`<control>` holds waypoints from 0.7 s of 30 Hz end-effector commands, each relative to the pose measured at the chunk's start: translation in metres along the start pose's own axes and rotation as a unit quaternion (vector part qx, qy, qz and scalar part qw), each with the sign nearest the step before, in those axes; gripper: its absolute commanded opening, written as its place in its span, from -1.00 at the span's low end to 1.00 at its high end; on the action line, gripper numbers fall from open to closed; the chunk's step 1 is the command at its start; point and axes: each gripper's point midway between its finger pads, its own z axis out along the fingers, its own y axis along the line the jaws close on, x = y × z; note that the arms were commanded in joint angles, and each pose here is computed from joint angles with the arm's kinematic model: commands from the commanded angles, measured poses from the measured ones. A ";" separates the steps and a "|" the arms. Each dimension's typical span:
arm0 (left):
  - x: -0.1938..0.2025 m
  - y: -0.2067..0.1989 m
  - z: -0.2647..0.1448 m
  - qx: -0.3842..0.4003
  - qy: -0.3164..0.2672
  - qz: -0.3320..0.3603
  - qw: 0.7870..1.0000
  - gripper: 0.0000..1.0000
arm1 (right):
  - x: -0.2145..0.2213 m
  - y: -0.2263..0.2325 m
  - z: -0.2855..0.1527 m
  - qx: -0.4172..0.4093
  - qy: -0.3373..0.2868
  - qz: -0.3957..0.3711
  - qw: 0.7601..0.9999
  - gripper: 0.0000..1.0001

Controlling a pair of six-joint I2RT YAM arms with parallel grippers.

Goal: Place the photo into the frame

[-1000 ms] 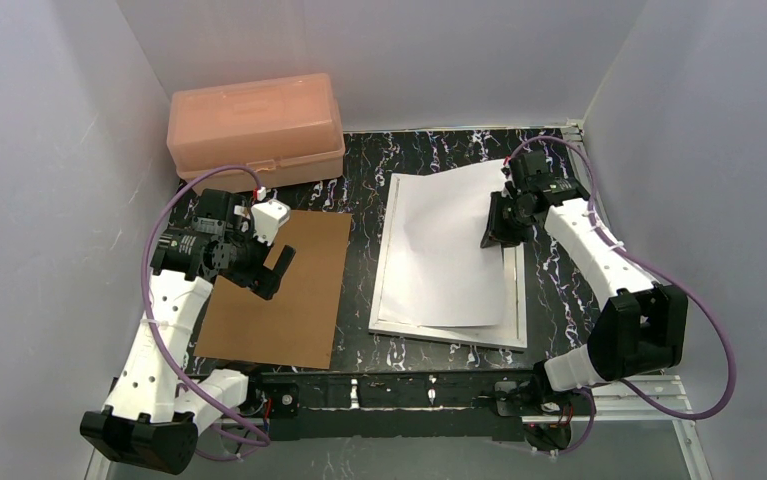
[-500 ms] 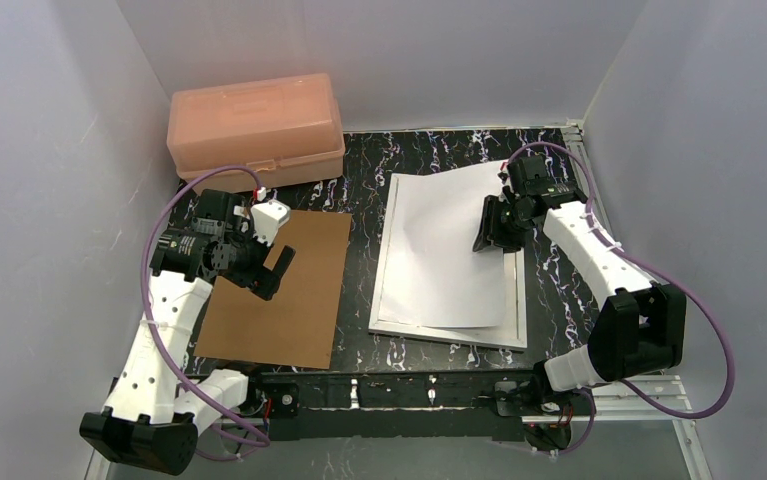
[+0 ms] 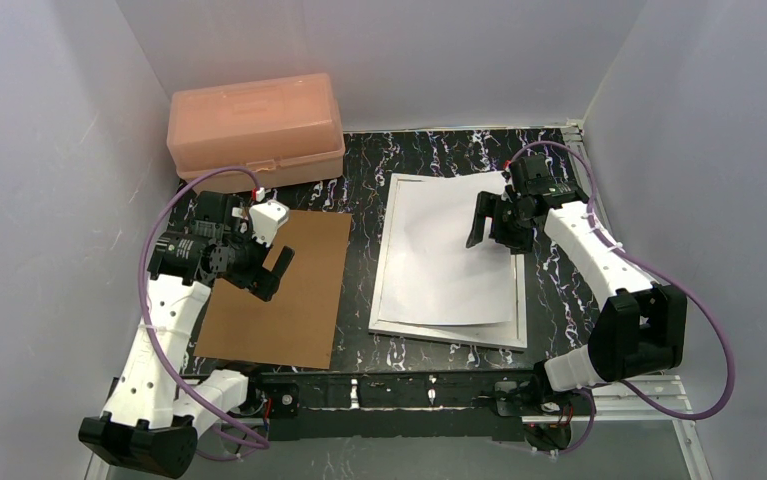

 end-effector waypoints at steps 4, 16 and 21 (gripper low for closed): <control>0.007 -0.002 -0.005 0.002 0.000 0.005 1.000 0.97 | -0.004 -0.005 -0.003 0.010 -0.011 -0.006 1.000 0.72; 0.005 -0.004 -0.004 0.009 -0.001 0.001 1.000 0.97 | 0.002 -0.024 0.011 0.054 0.020 -0.025 0.998 0.97; 0.004 -0.003 -0.005 0.006 -0.002 0.002 1.000 0.97 | 0.003 -0.033 0.013 0.074 0.022 -0.033 0.996 0.97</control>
